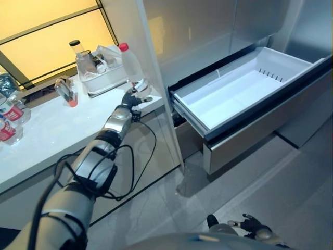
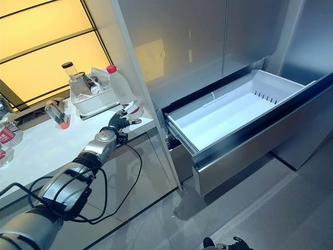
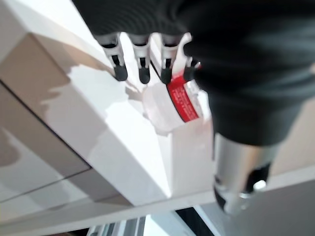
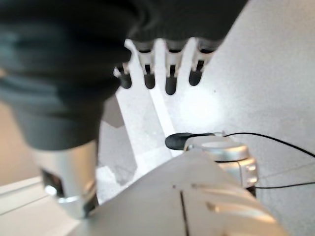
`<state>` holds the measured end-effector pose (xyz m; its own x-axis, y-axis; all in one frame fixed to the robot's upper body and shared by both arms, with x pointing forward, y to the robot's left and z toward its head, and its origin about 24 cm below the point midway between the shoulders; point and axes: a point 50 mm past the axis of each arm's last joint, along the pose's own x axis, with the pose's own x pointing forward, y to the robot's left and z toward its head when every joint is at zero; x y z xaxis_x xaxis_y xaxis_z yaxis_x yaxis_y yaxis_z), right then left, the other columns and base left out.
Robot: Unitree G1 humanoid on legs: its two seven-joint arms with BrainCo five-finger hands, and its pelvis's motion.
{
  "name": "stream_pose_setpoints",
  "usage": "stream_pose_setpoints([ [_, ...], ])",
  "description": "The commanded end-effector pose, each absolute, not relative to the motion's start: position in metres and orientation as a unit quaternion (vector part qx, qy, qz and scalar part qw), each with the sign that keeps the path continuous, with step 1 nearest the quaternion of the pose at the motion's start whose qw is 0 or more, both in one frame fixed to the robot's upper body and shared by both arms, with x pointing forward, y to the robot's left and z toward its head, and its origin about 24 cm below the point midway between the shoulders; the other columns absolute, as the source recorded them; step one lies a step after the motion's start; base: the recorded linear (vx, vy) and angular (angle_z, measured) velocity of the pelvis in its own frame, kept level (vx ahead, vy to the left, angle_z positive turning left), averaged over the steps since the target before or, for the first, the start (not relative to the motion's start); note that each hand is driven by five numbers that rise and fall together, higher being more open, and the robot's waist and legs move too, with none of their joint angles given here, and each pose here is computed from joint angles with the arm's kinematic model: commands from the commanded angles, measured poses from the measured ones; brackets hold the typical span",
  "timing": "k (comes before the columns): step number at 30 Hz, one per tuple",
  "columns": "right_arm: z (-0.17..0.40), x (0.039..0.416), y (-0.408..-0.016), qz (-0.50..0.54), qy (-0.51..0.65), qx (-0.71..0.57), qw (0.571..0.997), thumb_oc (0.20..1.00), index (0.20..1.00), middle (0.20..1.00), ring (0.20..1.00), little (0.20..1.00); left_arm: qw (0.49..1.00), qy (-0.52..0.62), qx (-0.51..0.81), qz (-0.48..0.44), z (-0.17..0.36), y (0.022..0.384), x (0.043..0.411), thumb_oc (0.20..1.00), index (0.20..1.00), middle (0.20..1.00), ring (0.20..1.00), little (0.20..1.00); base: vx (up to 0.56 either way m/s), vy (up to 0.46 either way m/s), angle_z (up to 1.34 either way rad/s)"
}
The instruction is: Take the drinks into the refrigerator
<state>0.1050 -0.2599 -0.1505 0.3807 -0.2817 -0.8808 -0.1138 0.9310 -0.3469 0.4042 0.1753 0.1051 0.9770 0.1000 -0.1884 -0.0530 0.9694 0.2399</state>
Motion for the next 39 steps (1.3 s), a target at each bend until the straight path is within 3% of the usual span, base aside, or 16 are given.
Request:
stream_pose_setpoints([
  [1, -0.152, 0.1, -0.262, -0.056, 0.565, -0.185, 0.802, 1.0, 1.0, 1.0, 1.0, 1.0, 0.994, 0.026, 0.099, 0.047, 0.161, 0.164, 0.423, 1.0, 1.0, 1.0, 1.0, 1.0, 0.0, 0.0, 0.0],
  [14, -0.145, 0.105, -0.279, -0.088, 0.557, -0.192, 0.803, 1.0, 1.0, 1.0, 1.0, 1.0, 0.997, -0.011, 0.071, 0.008, 0.187, 0.127, 0.428, 1.0, 1.0, 1.0, 1.0, 1.0, 0.0, 0.009, -0.03],
  [20, -0.145, 0.106, -0.28, -0.101, 0.555, -0.19, 0.804, 1.0, 1.0, 1.0, 1.0, 1.0, 0.999, -0.009, 0.035, 0.022, 0.183, 0.127, 0.427, 1.0, 1.0, 1.0, 1.0, 1.0, 0.0, 0.007, -0.02],
  [32, -0.145, 0.107, -0.277, -0.101, 0.552, -0.189, 0.806, 1.0, 1.0, 1.0, 1.0, 1.0, 0.998, 0.0, 0.021, 0.059, 0.174, 0.151, 0.425, 1.0, 1.0, 1.0, 1.0, 1.0, 0.0, 0.0, 0.0],
  [33, -0.15, 0.078, -0.282, -0.108, 0.579, -0.18, 0.788, 1.0, 1.0, 1.0, 1.0, 1.0, 0.997, -0.022, 0.016, 0.079, 0.184, 0.171, 0.424, 1.0, 1.0, 1.0, 1.0, 1.0, 0.0, 0.0, 0.0],
  [39, -0.151, 0.079, -0.278, -0.101, 0.573, -0.17, 0.796, 1.0, 1.0, 1.0, 1.0, 1.0, 0.995, -0.022, 0.059, 0.075, 0.164, 0.198, 0.413, 1.0, 1.0, 1.0, 1.0, 1.0, -0.04, -0.02, -0.08],
])
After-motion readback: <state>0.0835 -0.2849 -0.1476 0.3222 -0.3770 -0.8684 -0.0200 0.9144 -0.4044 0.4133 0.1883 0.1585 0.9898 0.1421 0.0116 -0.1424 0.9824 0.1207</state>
